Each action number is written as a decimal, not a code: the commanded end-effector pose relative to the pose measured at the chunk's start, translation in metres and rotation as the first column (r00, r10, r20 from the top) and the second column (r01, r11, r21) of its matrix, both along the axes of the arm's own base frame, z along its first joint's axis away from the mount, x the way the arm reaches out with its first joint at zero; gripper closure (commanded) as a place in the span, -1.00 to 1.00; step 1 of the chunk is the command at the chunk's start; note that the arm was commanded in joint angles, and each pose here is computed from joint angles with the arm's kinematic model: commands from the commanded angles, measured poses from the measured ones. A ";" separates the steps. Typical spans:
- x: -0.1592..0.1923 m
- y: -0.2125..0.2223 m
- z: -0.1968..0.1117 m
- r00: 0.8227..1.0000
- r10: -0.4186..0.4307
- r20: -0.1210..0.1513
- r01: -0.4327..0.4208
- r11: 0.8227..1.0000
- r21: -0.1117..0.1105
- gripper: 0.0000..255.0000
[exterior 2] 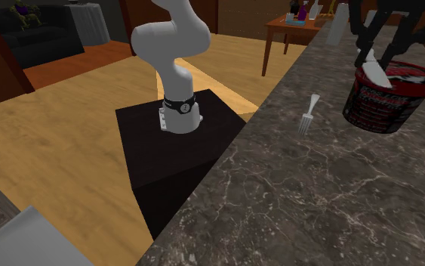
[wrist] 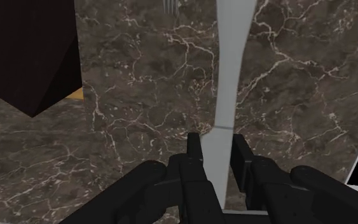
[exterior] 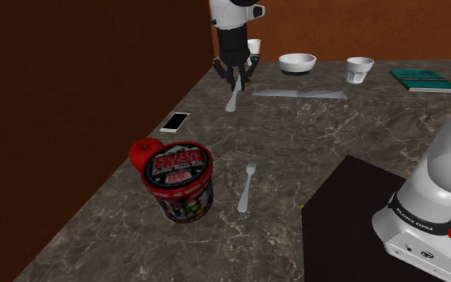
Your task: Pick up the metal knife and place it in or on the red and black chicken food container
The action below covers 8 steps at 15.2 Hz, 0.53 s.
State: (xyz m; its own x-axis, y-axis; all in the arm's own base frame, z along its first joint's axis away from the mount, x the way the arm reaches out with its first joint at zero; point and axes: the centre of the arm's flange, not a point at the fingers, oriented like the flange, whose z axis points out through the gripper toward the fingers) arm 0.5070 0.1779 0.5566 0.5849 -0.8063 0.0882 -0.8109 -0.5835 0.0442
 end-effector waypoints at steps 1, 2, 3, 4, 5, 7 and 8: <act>-0.005 0.025 0.001 1.000 -0.002 0.000 0.002 1.000 0.000 1.00; -0.007 0.038 0.001 1.000 -0.002 0.000 0.002 1.000 0.000 1.00; -0.010 0.051 0.001 1.000 -0.002 0.000 0.002 1.000 0.000 1.00; -0.013 0.064 0.001 1.000 -0.002 0.000 0.002 1.000 0.000 1.00; -0.016 0.076 0.002 1.000 -0.002 0.000 0.002 1.000 0.000 1.00; -0.022 0.102 0.002 1.000 -0.002 0.000 0.002 1.000 0.000 1.00; -0.025 0.115 0.002 1.000 -0.002 0.000 0.002 1.000 0.000 1.00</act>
